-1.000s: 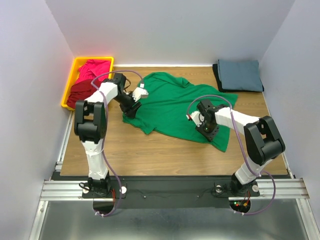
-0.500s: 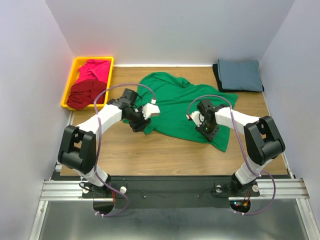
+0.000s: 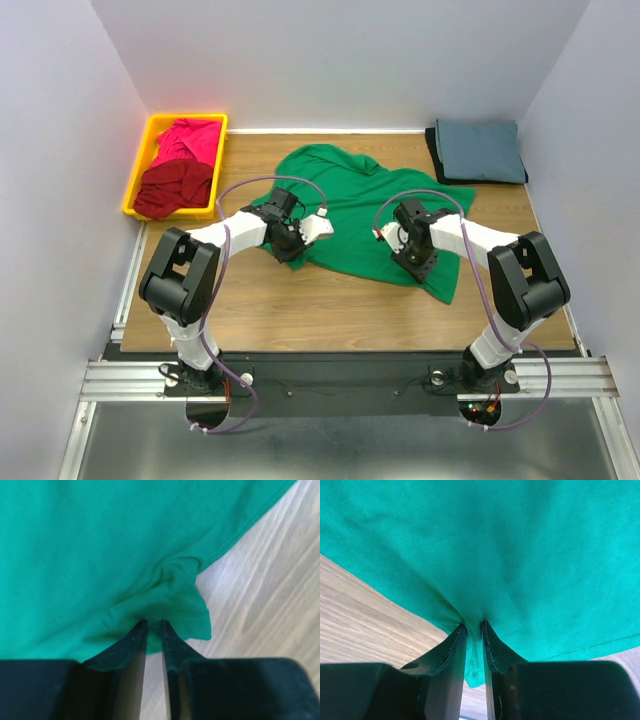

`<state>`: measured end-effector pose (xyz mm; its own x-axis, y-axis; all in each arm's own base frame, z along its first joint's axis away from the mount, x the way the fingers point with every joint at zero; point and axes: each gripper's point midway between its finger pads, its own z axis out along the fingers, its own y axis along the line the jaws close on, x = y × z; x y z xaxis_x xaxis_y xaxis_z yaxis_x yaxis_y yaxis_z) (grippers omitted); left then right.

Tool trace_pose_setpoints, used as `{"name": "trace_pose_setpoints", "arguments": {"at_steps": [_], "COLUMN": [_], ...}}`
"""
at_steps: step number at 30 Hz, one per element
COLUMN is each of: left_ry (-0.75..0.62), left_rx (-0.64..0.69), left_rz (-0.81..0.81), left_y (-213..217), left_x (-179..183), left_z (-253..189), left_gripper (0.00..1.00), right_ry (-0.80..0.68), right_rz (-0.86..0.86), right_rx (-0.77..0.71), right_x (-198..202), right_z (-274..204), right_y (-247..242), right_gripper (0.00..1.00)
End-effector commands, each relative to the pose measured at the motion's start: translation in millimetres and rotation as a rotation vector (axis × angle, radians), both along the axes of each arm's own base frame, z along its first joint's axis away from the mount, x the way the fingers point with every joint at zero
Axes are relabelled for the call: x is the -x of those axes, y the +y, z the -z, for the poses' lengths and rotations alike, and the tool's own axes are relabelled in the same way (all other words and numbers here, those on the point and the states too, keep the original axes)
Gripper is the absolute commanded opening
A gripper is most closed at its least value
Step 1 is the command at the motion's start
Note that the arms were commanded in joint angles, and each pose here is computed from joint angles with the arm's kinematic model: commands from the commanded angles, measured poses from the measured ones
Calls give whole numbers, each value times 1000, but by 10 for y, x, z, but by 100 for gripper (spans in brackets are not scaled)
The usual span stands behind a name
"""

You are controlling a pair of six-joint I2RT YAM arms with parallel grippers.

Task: Fold and stack the t-shirts
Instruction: Flatten the tshirt out

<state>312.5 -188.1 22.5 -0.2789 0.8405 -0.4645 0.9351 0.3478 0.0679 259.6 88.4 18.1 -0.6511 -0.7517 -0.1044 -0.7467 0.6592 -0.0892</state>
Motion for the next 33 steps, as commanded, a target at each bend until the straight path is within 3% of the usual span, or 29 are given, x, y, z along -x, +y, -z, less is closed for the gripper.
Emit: {"name": "trace_pose_setpoints", "arguments": {"at_steps": [1, 8, 10, 15, 19, 21, 25, 28, 33], "left_ry": [41, 226, 249, 360, 469, 427, 287, 216, -51], "left_rx": [-101, -186, -196, -198, -120, -64, 75, 47, 19], "left_rz": [108, 332, 366, 375, 449, 438, 246, 181, -9], "left_y": [60, 53, 38, -15, -70, -149, -57, 120, 277], "left_x": [334, 1347, 1475, 1679, 1921, 1817, 1198, 948, 135], "left_z": [214, 223, 162, -72, -343, -472, -787, -816, -840], "left_gripper": [23, 18, 19, 28, 46, 49, 48, 43, 42], "right_ry": [-17, -31, -29, -34, -37, -39, -88, -105, -153], "right_rz": [-1, -11, -17, -29, -55, -60, -58, -54, -19], "right_rx": [-8, 2, 6, 14, 9, 15, -15, -69, -115], "right_x": [-83, -64, -41, -3, 78, 112, 115, 123, 105], "right_z": [5, -39, -49, -115, -219, -257, -450, -616, -783], "right_y": [26, -13, -29, -66, -96, -125, -108, -30, 0], "right_gripper": [25, 25, 25, 27, 32, 35, 37, 38, 40]}}
